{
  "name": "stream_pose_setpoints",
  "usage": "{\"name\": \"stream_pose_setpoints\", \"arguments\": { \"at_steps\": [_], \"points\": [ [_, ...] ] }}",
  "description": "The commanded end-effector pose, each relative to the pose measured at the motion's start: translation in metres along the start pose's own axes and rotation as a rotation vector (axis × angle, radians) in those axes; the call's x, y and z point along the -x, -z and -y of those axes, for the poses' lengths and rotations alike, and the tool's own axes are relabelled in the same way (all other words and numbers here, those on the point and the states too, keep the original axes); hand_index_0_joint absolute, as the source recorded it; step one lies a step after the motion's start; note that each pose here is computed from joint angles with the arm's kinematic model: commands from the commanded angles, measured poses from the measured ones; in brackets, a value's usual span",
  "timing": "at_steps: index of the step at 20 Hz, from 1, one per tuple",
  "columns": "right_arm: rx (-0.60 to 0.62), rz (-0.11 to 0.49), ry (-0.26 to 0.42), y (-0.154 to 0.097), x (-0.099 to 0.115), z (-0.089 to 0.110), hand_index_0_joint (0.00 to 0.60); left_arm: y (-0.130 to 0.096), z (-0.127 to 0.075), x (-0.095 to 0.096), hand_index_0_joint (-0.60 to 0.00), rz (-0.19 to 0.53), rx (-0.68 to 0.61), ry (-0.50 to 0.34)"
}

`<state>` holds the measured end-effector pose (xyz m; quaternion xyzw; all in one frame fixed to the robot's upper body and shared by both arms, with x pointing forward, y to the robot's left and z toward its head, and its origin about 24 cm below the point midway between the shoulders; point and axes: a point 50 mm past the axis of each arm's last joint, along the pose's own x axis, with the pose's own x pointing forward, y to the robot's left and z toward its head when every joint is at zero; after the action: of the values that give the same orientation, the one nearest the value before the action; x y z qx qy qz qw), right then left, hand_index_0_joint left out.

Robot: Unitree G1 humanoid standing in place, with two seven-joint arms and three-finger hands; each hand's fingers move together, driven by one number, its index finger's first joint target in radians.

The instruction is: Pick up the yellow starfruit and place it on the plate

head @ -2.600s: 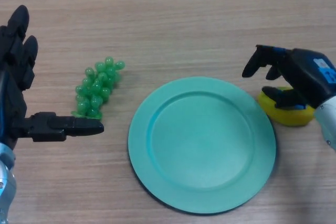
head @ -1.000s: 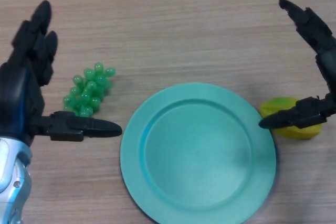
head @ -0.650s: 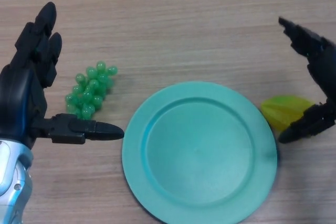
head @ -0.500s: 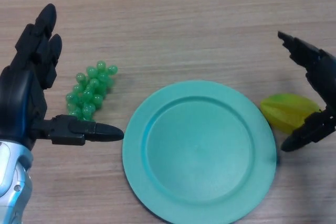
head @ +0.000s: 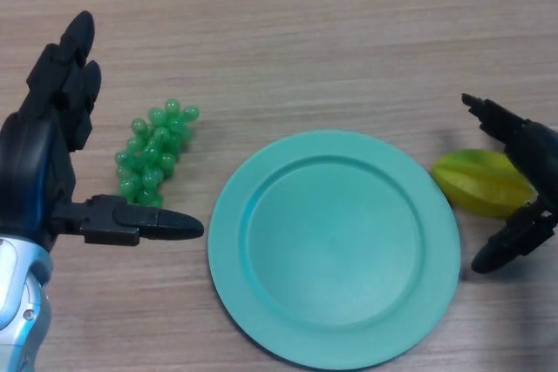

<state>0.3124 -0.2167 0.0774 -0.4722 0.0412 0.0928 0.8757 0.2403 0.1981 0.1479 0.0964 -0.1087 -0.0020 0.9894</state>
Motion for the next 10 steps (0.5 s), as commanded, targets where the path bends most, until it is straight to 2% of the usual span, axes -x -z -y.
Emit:
{"name": "stream_pose_setpoints", "arguments": {
  "at_steps": [1, 2, 3, 4, 5, 7, 10],
  "points": [
    [0.061, 0.142, 0.200, -0.0190, 0.0011, 0.0423, 0.150, -0.0312, -0.0140, 0.0023, 0.000, 0.196, -0.072, -0.046],
    [0.068, 0.144, 0.203, -0.0191, 0.0008, 0.0424, 0.250, -0.0312, -0.0142, 0.0024, 0.000, 0.193, -0.071, -0.046],
    [0.090, 0.153, 0.211, -0.0200, 0.0008, 0.0433, 0.400, -0.0315, -0.0148, 0.0023, 0.000, 0.189, -0.065, -0.045],
    [0.106, 0.165, 0.220, -0.0213, 0.0007, 0.0443, 0.500, -0.0317, -0.0153, 0.0022, 0.000, 0.186, -0.061, -0.045],
    [0.213, 0.201, 0.240, -0.0223, 0.0004, 0.0463, 0.600, -0.0319, -0.0157, 0.0020, 0.000, 0.183, -0.057, -0.046],
    [0.282, 0.219, 0.280, -0.0224, -0.0004, 0.0485, 0.600, -0.0312, -0.0161, 0.0017, 0.000, 0.183, -0.054, -0.048],
    [0.354, 0.227, 0.292, -0.0228, 0.0020, 0.0492, 0.600, -0.0315, -0.0153, 0.0014, 0.000, 0.181, -0.047, -0.045]
  ]
}}
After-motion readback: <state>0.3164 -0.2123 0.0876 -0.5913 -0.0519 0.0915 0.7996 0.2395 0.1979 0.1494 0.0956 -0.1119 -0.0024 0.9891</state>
